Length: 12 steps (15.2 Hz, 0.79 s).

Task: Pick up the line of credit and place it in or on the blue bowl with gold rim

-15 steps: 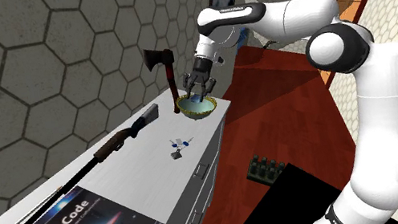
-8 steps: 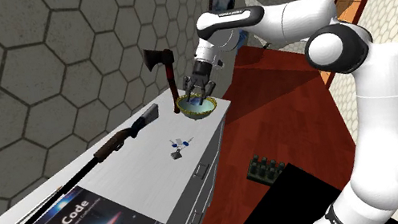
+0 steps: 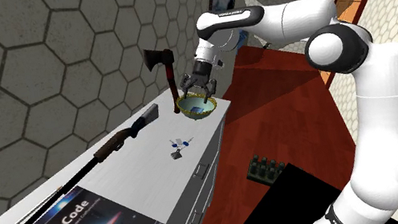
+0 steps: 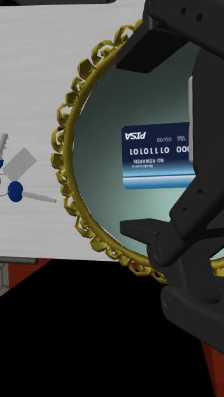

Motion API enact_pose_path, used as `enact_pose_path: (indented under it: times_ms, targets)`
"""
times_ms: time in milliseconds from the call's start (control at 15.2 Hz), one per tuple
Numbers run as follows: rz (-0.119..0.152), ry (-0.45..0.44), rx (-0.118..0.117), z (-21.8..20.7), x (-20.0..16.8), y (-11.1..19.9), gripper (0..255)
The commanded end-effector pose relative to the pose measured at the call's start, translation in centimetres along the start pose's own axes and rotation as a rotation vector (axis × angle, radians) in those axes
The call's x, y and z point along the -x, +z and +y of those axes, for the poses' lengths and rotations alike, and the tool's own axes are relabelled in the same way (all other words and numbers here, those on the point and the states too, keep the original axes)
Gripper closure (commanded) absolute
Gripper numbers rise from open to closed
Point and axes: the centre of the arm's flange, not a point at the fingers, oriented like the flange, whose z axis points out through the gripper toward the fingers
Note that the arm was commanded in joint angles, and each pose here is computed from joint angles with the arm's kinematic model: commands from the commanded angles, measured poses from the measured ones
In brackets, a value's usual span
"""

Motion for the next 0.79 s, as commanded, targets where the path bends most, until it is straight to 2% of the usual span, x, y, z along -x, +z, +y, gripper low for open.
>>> enact_pose_path:
  times_ms: [0,198,726]
  targets:
    - [0.0,0.0,0.0,0.0,0.0,-1.3,0]
    - [0.0,0.0,0.0,0.0,0.0,-5.0,0]
    - [0.0,0.0,0.0,0.0,0.0,-5.0,0]
